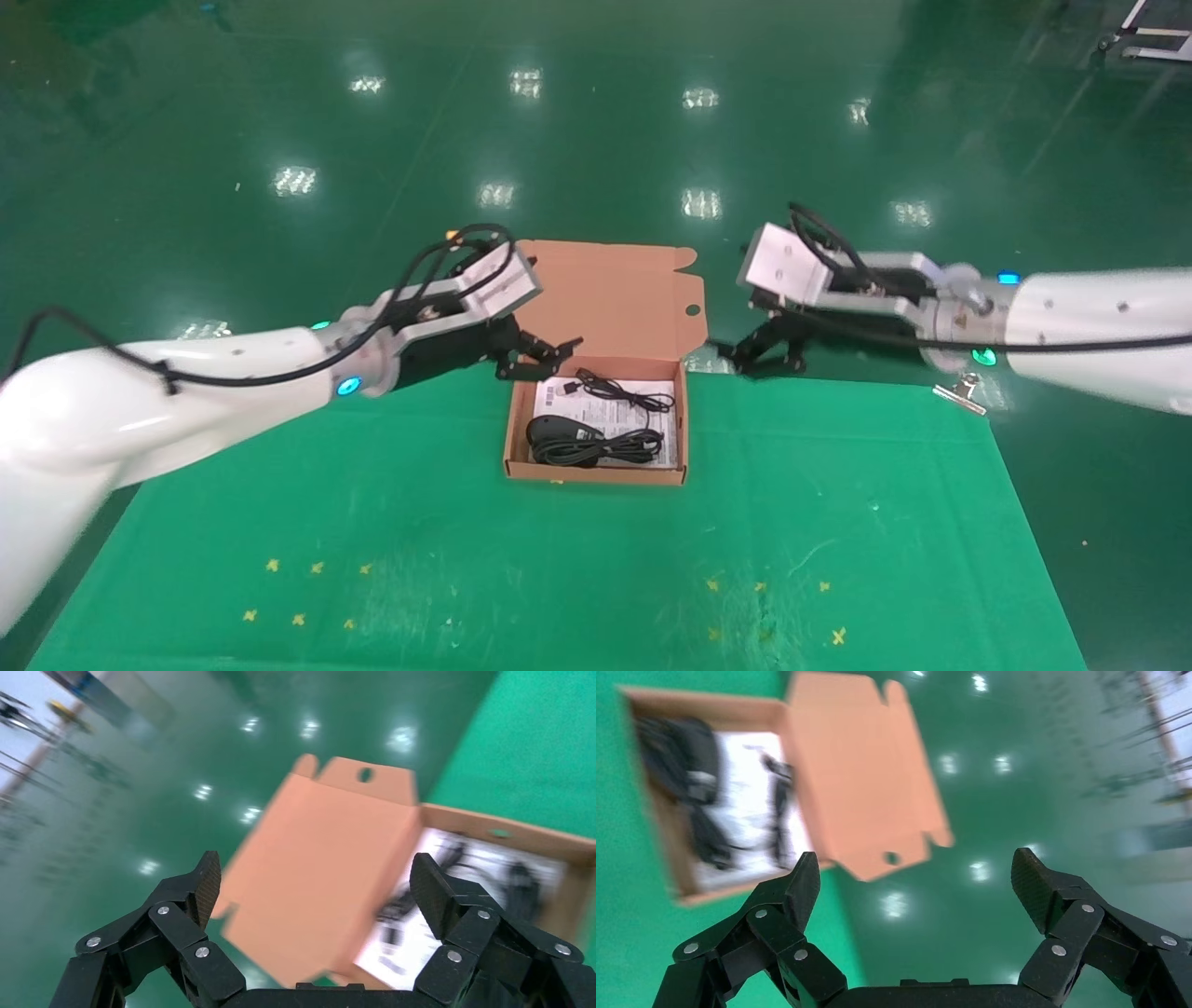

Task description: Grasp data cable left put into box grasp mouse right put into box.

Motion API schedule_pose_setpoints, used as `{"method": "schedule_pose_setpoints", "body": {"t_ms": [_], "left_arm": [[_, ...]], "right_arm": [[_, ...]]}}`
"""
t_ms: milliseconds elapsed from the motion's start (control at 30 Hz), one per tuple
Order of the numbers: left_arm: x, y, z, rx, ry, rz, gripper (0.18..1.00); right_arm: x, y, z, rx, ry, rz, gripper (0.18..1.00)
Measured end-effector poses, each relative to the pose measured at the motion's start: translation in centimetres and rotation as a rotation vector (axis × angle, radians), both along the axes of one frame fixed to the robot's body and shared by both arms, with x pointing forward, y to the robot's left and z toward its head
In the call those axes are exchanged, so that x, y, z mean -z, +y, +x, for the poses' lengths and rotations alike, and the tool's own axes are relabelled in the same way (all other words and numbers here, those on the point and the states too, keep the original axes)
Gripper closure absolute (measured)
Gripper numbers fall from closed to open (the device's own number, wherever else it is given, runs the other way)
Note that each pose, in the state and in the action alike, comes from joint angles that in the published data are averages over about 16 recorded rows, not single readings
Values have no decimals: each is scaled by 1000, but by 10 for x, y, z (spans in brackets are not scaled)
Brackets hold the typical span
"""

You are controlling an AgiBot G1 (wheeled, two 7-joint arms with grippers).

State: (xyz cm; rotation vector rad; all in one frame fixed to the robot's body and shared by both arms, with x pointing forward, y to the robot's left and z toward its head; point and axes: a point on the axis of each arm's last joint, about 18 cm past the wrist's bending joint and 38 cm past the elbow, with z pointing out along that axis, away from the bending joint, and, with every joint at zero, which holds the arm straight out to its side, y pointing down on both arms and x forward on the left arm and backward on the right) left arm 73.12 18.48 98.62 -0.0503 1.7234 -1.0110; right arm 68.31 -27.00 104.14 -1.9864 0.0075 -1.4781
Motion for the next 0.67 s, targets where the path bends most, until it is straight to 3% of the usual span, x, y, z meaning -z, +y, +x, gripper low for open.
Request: {"method": "schedule_pose_setpoints", "body": {"t_ms": [433,667], "left_arm": [[11,39,-55,188,155,-181,184],[11,49,-73,242,184,-217,183]], "right_arm": [[37,-1,-45,-199,208,206,178],[43,-2,-59,-258,249,252,178]]}}
